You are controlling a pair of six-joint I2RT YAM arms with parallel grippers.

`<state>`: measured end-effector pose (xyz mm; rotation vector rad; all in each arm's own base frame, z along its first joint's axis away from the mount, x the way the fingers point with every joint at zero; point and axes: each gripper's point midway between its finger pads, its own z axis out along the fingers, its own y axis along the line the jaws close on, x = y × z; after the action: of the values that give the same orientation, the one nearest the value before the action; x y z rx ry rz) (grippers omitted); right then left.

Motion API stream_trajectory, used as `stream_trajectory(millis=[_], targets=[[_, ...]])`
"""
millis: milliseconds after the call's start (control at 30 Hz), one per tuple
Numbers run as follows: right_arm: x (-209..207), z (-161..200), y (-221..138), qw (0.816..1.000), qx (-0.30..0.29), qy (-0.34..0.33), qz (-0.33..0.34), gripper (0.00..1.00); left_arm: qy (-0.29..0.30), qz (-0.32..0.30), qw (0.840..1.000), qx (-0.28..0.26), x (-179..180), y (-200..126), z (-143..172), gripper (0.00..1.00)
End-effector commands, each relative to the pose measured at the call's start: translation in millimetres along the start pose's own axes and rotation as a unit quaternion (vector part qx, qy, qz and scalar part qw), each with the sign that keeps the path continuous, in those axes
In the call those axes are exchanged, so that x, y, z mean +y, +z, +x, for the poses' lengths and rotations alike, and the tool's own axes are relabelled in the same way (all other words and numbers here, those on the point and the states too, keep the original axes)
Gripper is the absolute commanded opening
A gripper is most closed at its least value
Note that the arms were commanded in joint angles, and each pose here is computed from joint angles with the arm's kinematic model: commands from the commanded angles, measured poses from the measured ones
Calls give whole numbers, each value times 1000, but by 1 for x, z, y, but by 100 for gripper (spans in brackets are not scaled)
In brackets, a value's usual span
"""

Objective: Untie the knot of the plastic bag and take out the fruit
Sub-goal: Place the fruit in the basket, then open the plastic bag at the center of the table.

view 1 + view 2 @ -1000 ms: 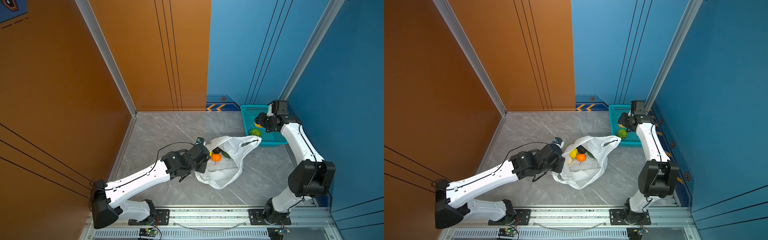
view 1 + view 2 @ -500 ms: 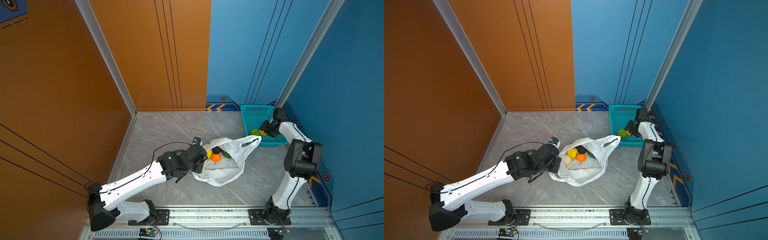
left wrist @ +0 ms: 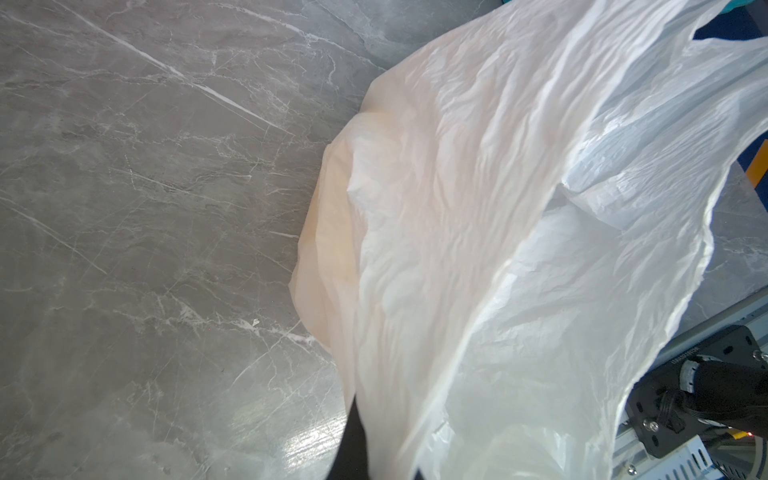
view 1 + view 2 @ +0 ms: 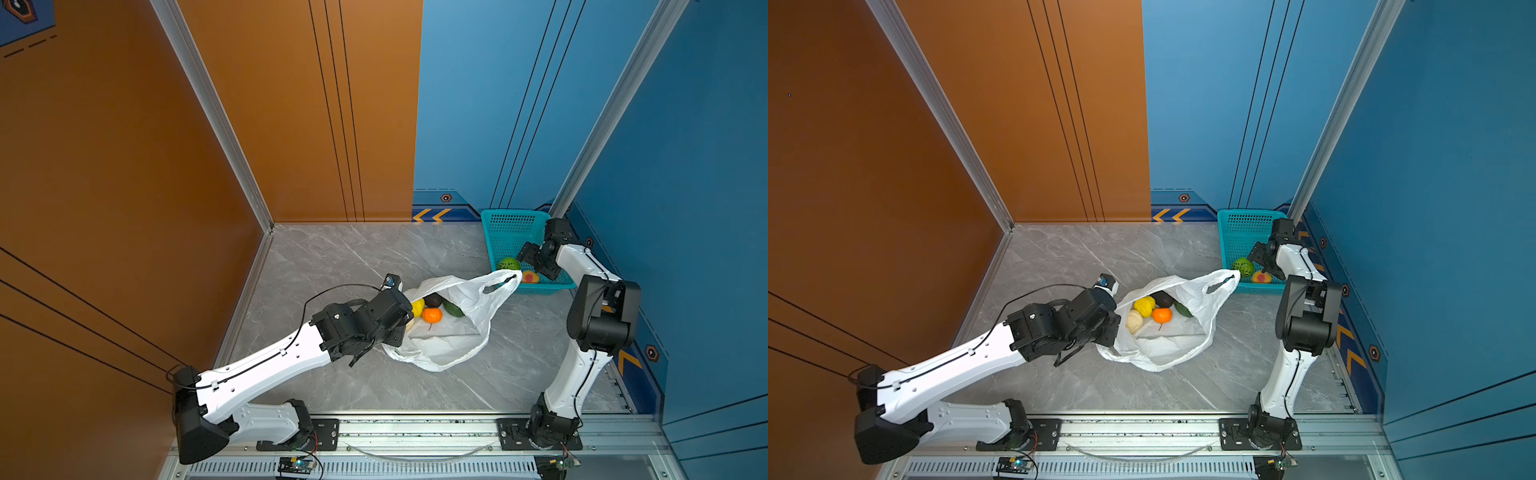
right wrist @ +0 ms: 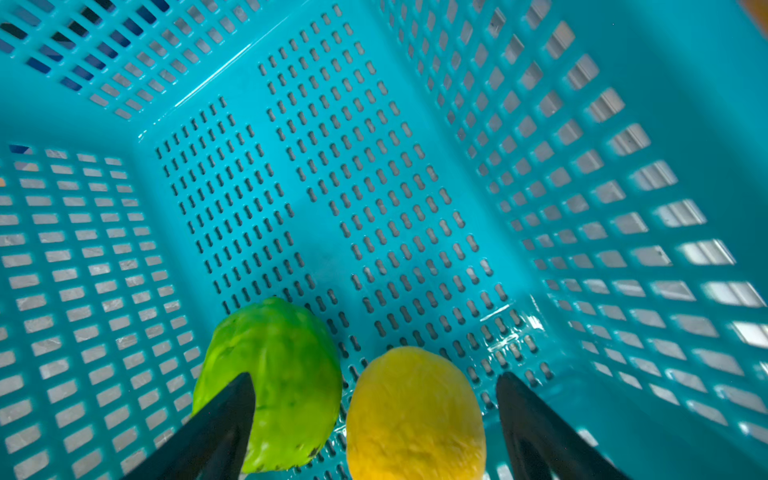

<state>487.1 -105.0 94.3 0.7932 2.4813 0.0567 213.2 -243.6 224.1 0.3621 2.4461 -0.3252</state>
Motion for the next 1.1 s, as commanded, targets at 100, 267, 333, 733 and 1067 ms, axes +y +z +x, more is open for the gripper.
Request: stream_trajectory(millis=[100,267,333,733,1067], targets=[[11,-5,-33,1000,-22,-11,-9,95,-3,-9,1000,-12,6,-8,-7,0],[38,-2,-72,998,-30,-29,-49,97,-3,-9,1000,-10,6,-7,-5,0],[53,2,-93,996,-32,-40,-73,97,-2,-8,1000,-10,5,-8,-5,0],[153,90,-267,952,-40,-208,-219,100,-1,-5,1000,-11,3,-7,-7,0],[191,189,-337,908,-17,-303,-290,100,3,-3,1000,-7,1,-4,-6,0]])
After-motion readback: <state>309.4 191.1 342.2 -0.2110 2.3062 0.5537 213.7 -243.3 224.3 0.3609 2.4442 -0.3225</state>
